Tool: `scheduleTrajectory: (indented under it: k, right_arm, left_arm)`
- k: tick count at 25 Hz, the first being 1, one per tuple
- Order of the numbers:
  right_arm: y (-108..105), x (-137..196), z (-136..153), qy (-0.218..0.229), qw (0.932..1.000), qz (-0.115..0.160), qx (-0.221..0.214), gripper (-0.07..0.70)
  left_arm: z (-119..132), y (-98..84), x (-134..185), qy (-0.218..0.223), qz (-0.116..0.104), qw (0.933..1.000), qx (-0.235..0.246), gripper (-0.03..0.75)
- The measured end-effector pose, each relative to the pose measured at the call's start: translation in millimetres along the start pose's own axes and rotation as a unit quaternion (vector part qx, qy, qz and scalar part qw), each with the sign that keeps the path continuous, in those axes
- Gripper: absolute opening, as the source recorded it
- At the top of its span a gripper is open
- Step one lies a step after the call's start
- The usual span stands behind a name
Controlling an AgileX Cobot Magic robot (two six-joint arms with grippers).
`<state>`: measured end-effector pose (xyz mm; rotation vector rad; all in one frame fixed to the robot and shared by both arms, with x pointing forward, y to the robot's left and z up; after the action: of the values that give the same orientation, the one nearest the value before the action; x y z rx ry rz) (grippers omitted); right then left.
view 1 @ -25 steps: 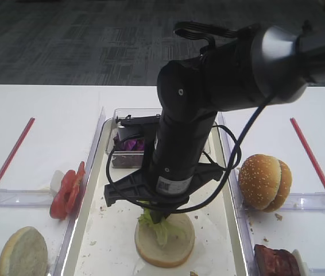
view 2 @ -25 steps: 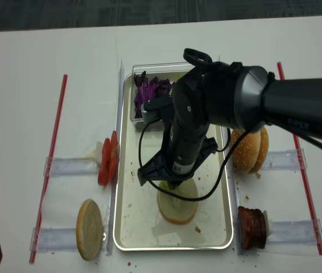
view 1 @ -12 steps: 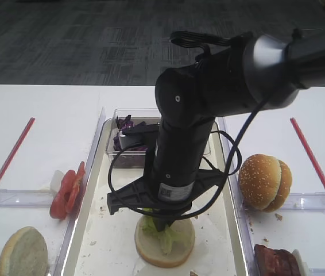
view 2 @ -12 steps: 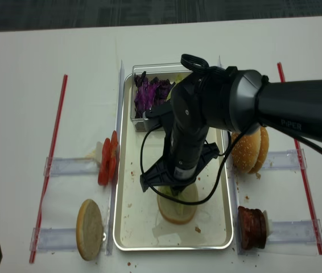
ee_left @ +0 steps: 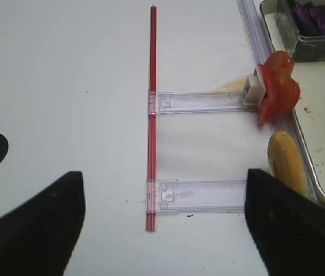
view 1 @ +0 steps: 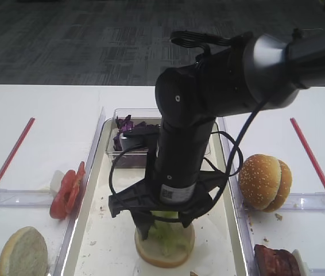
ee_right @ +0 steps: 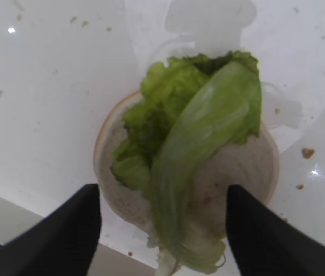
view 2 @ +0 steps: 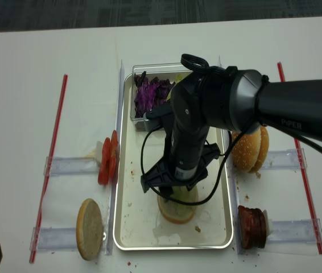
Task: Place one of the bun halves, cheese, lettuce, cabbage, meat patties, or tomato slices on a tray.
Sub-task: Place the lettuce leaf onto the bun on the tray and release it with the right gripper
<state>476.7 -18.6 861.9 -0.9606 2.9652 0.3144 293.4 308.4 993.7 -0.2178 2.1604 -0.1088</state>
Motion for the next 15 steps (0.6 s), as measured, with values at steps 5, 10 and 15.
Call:
scheduleTrajectory:
  k: [5, 10, 15]
  right_arm:
    - [-0.1, 3.1, 0.0, 0.009, 1.0000, -0.002, 0.000, 0.571]
    - [0.9, 4.7, -3.9, 0.019, 0.9998, -0.002, 0.000, 0.580]
    - [5.4, -8.8, -29.2, 0.019, 0.9996, -0.019, 0.006, 0.582]
  left_arm:
    - [0.0, 0.0, 0.0, 0.000, 0.000, 1.0000, 0.000, 0.538]
    - [0.0, 0.0, 0.0, 0.000, 0.000, 1.0000, 0.000, 0.538]
    - [0.0, 0.0, 0.0, 0.000, 0.000, 1.0000, 0.000, 0.538]
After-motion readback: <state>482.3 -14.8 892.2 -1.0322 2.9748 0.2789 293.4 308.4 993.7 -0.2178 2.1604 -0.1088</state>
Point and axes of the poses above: a point on each arm's last joint axis where the gripper is mounted, z pointing out along that axis toward the gripper, y along the wrist's bending axis when the last joint is at zero, x = y × z, the point moved 8 cm from there along z, pointing out along that axis toward the gripper, and after that the axes turned 12 degrees about -z, right-handed, at the moved point
